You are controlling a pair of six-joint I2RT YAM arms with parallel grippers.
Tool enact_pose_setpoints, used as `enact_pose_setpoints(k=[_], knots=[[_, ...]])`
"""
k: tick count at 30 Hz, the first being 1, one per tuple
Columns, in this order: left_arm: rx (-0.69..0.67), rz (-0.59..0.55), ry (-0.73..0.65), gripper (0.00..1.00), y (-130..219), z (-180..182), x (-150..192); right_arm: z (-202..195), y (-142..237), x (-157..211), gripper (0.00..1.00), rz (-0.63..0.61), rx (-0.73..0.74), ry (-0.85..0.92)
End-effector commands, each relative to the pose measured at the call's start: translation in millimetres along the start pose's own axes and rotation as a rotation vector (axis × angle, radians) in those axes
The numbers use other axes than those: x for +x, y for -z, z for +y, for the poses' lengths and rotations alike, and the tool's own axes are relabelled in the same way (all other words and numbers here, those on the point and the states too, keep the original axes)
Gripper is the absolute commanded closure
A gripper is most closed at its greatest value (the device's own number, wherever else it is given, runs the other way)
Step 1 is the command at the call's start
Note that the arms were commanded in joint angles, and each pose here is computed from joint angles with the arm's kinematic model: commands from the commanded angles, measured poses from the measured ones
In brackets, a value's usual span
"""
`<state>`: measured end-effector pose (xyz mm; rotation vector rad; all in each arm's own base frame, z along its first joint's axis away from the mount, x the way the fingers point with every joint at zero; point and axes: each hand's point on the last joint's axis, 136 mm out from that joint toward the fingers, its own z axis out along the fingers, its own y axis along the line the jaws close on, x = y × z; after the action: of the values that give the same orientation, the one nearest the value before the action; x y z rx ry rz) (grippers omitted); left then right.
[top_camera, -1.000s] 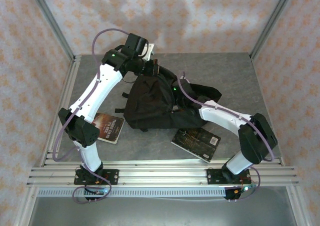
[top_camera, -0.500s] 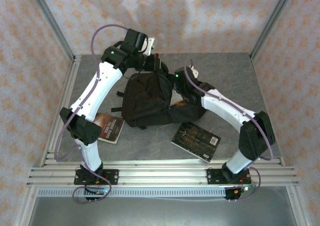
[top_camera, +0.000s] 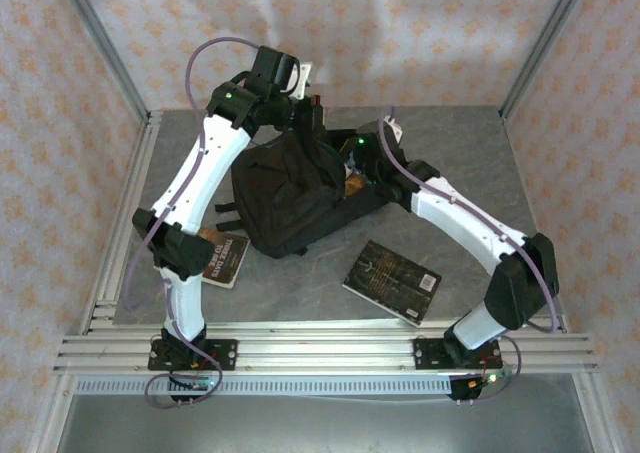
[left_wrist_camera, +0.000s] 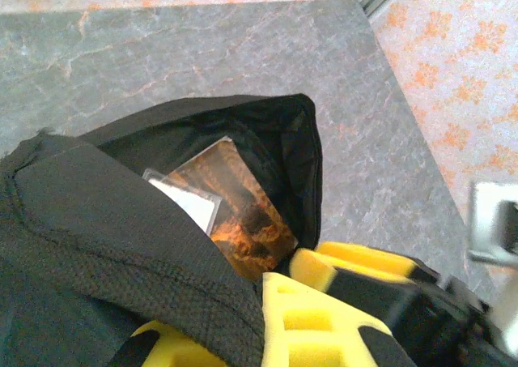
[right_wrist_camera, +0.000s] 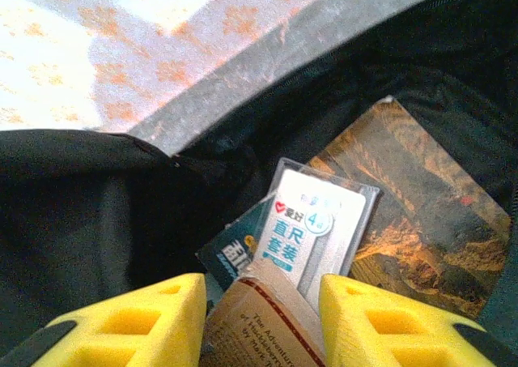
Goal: Pack the student bag
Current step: Rotate the student bag at the top-center of the table.
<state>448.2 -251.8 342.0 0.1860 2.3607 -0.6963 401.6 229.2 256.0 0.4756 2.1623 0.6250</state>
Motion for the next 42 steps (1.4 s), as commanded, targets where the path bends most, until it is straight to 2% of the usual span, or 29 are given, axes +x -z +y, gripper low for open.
enact_pose_setpoints(k=[1,4,6,7,8,9,11,13,14,15,18,20,22,23,25,28,30,32,34,37,40,42], knots=[[0.033,-0.151,-0.030,1.00,23,-13,-43,3,21,-22,0.49,-0.082,-0.032,0.022],[0.055,-0.160,-0.027,1.00,21,-18,-49,2,28,-27,0.27,-0.088,-0.021,0.050],[0.072,-0.165,-0.020,1.00,19,-21,-52,-4,32,-30,0.22,-0.094,0.021,0.077],[0.078,-0.169,-0.017,1.00,20,-22,-53,-11,35,-33,0.24,-0.102,0.060,0.087],[0.084,-0.171,-0.016,1.00,20,-23,-54,-19,38,-33,0.29,-0.108,0.094,0.091],[0.094,-0.172,-0.018,1.00,20,-25,-54,-29,40,-34,0.38,-0.116,0.127,0.090],[0.110,-0.166,-0.028,1.00,19,-29,-53,-47,41,-26,0.62,-0.110,0.160,0.082],[0.112,-0.159,-0.038,1.00,18,-31,-51,-53,38,-7,0.87,-0.060,0.116,0.106],[0.113,-0.155,-0.044,1.00,17,-32,-49,-54,35,7,0.95,-0.018,0.074,0.113],[0.117,-0.150,-0.050,1.00,15,-34,-48,-50,30,24,1.00,0.034,0.002,0.111],[0.134,-0.138,-0.075,1.00,8,-44,-43,-43,16,77,1.00,0.169,-0.183,0.071],[0.139,-0.128,-0.088,1.00,3,-51,-39,-37,9,105,1.00,0.208,-0.239,0.081],[0.150,-0.118,-0.095,1.00,-3,-58,-35,-26,2,132,1.00,0.222,-0.234,0.165],[0.158,-0.118,-0.097,1.00,-4,-61,-35,-23,-5,141,0.99,0.218,-0.208,0.205],[0.174,-0.107,-0.103,1.00,-8,-68,-31,-14,-23,155,0.84,0.213,-0.175,0.228],[0.187,-0.092,-0.112,1.00,-9,-74,-25,7,-54,161,0.69,0.186,-0.208,0.148],[0.185,-0.083,-0.113,1.00,-10,-75,-23,28,-70,163,0.67,0.140,-0.267,0.096],[0.173,-0.076,-0.118,1.00,-10,-72,-20,57,-81,166,0.58,0.114,-0.334,0.075],[0.149,-0.070,-0.132,1.00,-10,-67,-18,86,-90,174,0.54,0.117,-0.381,0.087],[0.064,-0.049,-0.131,1.00,-13,-46,-13,102,-94,183,0.48,0.145,-0.367,0.154],[-0.056,-0.001,-0.063,1.00,-30,-4,-3,90,-89,185,0.45,0.160,-0.332,0.224],[-0.082,0.041,0.001,1.00,-47,19,5,87,-76,191,0.45,0.199,-0.363,0.290]])
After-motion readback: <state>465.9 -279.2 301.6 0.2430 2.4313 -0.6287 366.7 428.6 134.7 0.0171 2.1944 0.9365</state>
